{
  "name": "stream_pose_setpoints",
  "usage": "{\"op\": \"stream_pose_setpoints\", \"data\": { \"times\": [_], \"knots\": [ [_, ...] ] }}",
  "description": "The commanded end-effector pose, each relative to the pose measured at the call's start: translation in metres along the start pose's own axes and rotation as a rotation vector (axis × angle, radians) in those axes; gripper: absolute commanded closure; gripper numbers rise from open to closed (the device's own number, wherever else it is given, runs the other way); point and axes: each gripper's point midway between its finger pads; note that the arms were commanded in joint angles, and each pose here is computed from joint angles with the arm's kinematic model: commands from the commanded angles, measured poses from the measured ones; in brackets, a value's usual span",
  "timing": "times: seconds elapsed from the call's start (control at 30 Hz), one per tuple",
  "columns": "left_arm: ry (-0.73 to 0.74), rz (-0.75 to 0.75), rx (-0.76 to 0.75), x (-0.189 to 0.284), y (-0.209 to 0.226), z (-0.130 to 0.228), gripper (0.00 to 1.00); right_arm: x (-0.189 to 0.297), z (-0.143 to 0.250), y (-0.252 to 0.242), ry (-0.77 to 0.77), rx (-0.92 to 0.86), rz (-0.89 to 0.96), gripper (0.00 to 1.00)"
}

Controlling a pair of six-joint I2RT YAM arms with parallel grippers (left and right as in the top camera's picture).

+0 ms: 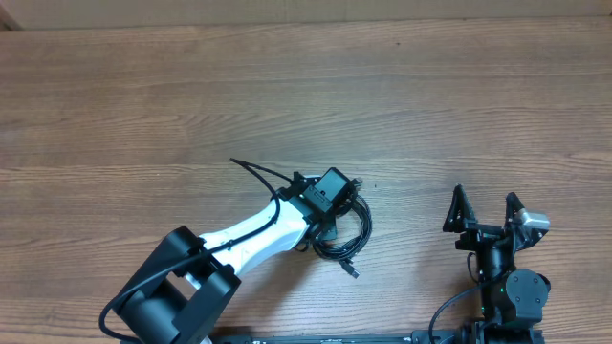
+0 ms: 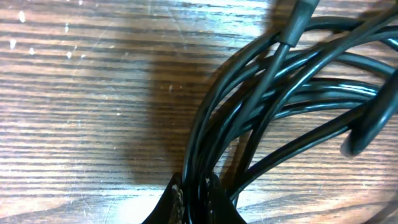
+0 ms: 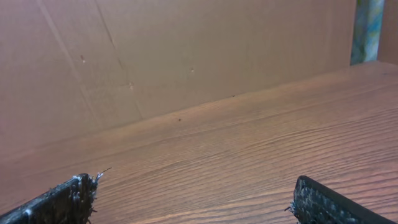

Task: Untangle cables
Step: 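Close the left gripper on the cable loops and pinch them, then lift the cable bundle with the left gripper toward the right gripper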

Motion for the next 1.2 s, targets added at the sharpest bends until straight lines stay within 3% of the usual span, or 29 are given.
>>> {"op": "stream_pose_setpoints", "data": {
  "times": [0.0, 0.3, 0.47, 0.77, 1.17],
  "knots": [
    [0.08, 0.05, -0.117, -0.008, -0.012, 0.014, 0.96, 0.0, 0.001, 0.0, -0.005, 0.005, -0.003, 0.0],
    [-0.065, 0.223, -0.221, 0.076, -0.051, -0.026, 0.96, 0.0, 0.001, 0.0, -0.005, 0.005, -0.003, 0.0],
    [-0.224, 0.291, -0.274, 0.131, -0.055, -0.046, 0.96, 0.0, 0.001, 0.0, -0.005, 0.005, -0.002, 0.0],
    [-0.392, 0.358, -0.413, 0.186, -0.056, -0.053, 0.96, 0.0, 0.001, -0.001, -0.005, 0.005, -0.002, 0.0],
    [-0.548, 0.445, -0.436, 0.245, -0.051, -0.054, 0.96, 0.0, 0.001, 0.0, -0.005, 0.005, -0.003, 0.0]
  ]
}}
Point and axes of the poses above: each gripper's point midway between its finger pads, its own x axis back along the fingers, its own y axis along the line the jaws close on, z = x × y, and after that the axes turned 4 degrees about -x, right-handed
